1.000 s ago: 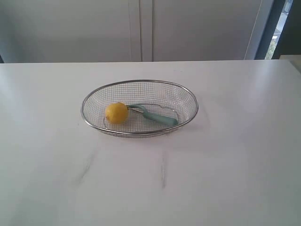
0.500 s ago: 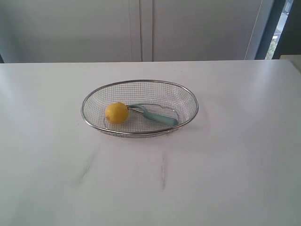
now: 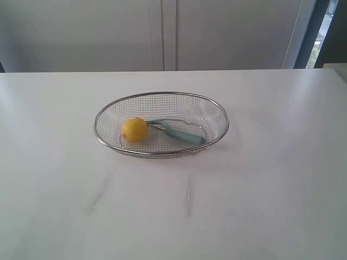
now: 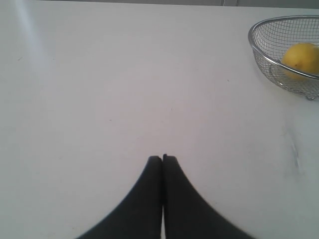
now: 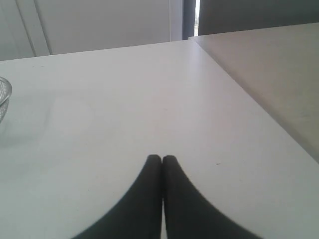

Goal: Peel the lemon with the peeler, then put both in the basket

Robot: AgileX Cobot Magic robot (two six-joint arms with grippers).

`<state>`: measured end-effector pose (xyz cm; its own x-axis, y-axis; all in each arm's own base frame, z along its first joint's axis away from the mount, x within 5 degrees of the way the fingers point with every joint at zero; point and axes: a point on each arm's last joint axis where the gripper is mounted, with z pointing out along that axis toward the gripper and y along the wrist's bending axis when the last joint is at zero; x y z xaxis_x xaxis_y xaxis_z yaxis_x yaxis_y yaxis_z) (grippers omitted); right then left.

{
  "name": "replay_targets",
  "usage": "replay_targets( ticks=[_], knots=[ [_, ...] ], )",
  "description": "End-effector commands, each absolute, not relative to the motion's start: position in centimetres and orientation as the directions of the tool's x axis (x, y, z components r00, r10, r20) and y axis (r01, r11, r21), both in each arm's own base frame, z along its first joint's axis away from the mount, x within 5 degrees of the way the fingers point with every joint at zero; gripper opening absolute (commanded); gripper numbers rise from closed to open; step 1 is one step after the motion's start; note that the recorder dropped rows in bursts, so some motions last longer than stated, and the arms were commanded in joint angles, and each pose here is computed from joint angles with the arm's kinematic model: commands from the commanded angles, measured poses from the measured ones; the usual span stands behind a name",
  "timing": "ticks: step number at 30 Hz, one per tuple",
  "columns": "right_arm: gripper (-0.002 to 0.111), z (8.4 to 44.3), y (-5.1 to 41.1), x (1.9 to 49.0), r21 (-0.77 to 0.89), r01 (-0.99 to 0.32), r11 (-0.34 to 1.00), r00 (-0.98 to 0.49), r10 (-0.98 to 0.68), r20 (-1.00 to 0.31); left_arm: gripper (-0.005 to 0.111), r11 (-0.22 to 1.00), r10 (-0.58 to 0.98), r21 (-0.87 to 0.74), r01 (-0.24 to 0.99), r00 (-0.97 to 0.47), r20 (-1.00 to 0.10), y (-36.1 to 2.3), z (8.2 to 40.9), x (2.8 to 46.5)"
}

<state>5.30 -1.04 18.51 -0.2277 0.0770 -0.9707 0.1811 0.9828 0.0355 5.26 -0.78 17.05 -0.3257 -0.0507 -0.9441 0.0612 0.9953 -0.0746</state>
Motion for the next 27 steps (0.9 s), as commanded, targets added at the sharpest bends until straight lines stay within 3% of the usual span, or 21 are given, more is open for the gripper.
replay_targets(
  ticks=[1,27],
  knots=[
    [0.0,18.5,-1.1,5.3,0.026,0.179,0.983,-0.217,0.065,-0.974,0.0,0.995,-0.049,-0.073,0.063,-0.328,-0.943,-0.8,16.9,5.2],
    [0.0,18.5,0.0,5.4,0.026,-0.014,1.0,-0.226,0.022,-0.974,0.0,0.995,-0.049,-0.073,0.063,-0.328,-0.943,-0.8,16.9,5.2]
  ],
)
